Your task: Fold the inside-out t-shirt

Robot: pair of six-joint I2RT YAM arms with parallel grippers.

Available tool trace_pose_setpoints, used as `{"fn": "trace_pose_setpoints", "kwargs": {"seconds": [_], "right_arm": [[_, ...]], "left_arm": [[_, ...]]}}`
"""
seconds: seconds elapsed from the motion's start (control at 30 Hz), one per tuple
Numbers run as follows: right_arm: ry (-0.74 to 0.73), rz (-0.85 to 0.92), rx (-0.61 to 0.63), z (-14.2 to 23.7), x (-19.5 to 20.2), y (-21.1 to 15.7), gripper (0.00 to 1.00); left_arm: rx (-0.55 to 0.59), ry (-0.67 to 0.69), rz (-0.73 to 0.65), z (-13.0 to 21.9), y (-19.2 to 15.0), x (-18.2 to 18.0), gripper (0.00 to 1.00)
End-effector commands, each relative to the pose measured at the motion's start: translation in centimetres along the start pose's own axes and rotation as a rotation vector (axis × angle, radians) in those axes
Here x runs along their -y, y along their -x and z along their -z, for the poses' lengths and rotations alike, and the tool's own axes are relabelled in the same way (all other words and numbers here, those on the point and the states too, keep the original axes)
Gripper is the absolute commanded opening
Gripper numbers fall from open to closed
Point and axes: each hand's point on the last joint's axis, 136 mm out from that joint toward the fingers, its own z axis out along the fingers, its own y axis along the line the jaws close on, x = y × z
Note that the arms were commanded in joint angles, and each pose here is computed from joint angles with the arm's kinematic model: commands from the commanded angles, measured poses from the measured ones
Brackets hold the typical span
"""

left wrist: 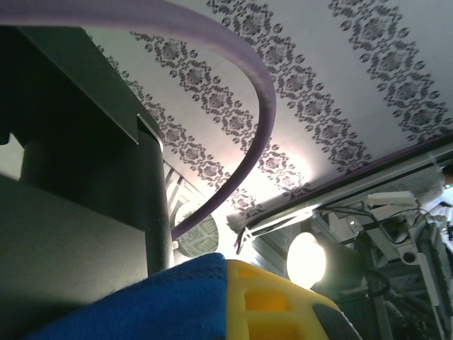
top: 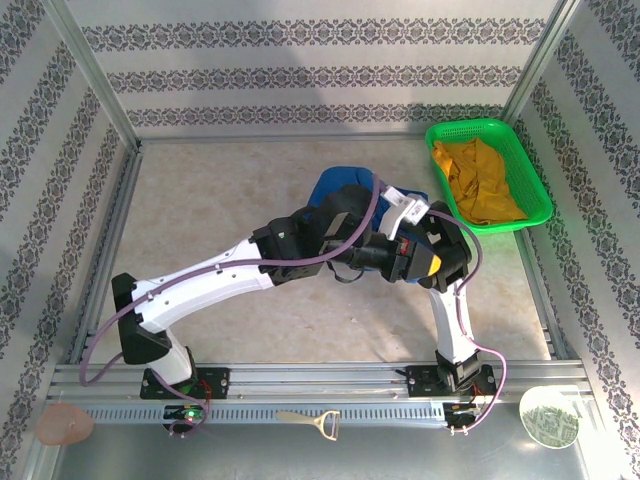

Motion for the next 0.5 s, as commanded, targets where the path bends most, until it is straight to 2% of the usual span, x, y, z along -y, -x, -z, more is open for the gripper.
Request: {"fn": "trace_pose_setpoints", "kwargs": {"seconds": [0.0,0.13,0.3,0.47], "right_arm": [[0.134,0.117,-0.129,-0.3,-1.7,-1.5,0.0],[0.293,0.244,-0.153,2.0,-4.2,-1.5,0.0],[0.392,0.402,-0.193,5.3,-4.5,-2.6,0.0],[0.473,0.501,-0.212,9.5,-3.6,-3.1,0.0]], "left_arm": [[0.127,0.052,0.077,1.9,3.0,-3.6,0.0],[0.287,0.104,0.138,6.3,6.7,-7.4,0.0],[0.529,0.265,0.204,14.8,11.7,-15.1,0.0],[0.641,0.423,0.309,20.6,13.3,-23.7,0.0]]}}
